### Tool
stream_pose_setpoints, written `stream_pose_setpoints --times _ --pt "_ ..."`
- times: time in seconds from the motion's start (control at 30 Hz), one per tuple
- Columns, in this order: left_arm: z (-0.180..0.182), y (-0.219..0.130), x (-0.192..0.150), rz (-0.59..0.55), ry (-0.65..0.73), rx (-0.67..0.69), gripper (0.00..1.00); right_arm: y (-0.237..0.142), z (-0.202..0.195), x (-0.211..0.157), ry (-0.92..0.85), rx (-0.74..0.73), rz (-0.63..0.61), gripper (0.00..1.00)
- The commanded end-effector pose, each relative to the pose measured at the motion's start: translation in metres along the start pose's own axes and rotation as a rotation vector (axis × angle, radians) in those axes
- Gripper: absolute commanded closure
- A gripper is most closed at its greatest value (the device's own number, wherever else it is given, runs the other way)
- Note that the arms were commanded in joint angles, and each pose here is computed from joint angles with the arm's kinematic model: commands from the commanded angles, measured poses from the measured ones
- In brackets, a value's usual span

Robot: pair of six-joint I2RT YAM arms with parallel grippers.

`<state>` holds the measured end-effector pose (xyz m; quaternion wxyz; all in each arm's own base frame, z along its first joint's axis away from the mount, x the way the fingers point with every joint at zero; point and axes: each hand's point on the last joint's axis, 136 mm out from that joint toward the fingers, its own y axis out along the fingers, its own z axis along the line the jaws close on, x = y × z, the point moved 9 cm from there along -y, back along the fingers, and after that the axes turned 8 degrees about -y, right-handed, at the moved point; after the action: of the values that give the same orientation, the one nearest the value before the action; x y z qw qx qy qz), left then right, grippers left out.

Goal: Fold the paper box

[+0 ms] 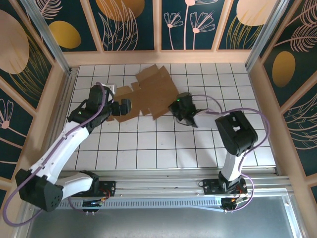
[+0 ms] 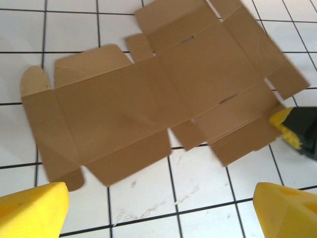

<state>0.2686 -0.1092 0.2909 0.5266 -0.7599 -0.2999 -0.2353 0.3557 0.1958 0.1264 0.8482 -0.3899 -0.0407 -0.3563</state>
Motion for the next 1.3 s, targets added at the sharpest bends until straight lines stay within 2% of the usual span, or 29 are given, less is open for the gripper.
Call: stream_pose_setpoints --times 0.0,0.07,0.17,0.23,0.33,0.4,0.47,0.57,0.63,0.77,0.8,1.0,1.1,1.27 --pt "-0.012 0.007 0.004 0.067 -0.012 -0.072 0.06 -0.031 -0.024 0.030 -0.459 -0.063 0.165 1.00" --pt "-0.017 0.012 0.005 0.078 0.004 -0.119 0.07 -0.053 -0.036 0.055 -0.593 -0.123 0.160 1.00" --pt "-0.026 0.018 0.006 0.072 0.032 -0.221 0.09 -0.084 -0.033 0.088 -0.775 -0.223 0.055 1.00" --pt "-0.032 0.022 0.008 0.055 0.043 -0.290 0.09 -0.098 -0.017 0.100 -0.826 -0.144 -0.027 1.00" --pt "-0.038 0.024 0.012 -0.006 0.075 -0.378 0.07 -0.110 0.007 0.101 -1.006 -0.042 -0.208 1.00" --pt "-0.044 0.019 0.016 -0.091 0.151 -0.459 0.06 -0.116 0.019 0.095 -1.165 0.002 -0.305 1.00" --pt "-0.048 0.012 0.019 -0.202 0.267 -0.515 0.06 -0.118 0.021 0.091 -1.276 0.004 -0.345 1.00" --pt "-0.051 0.005 0.016 -0.357 0.489 -0.577 0.09 -0.116 0.020 0.090 -1.376 -0.005 -0.326 1.00" --pt "-0.054 0.006 0.014 -0.418 0.647 -0.612 0.13 -0.114 0.018 0.088 -1.428 -0.022 -0.312 1.00" --pt "-0.062 0.030 0.024 -0.447 0.878 -0.587 0.07 -0.112 0.018 0.082 -1.534 -0.012 -0.319 1.00" --pt "-0.070 0.031 0.036 -0.475 0.936 -0.586 0.06 -0.112 0.020 0.079 -1.554 -0.002 -0.315 1.00" --pt "-0.089 0.065 0.058 -0.553 1.217 -0.591 0.04 -0.109 0.019 0.077 -1.602 0.029 -0.295 1.00" --pt "-0.096 0.099 0.071 -0.522 1.314 -0.551 0.03 -0.102 0.022 0.081 -1.599 0.066 -0.272 1.00" --pt "-0.104 0.159 0.086 -0.438 1.379 -0.539 0.03 -0.084 0.025 0.092 -1.590 0.115 -0.226 1.00"
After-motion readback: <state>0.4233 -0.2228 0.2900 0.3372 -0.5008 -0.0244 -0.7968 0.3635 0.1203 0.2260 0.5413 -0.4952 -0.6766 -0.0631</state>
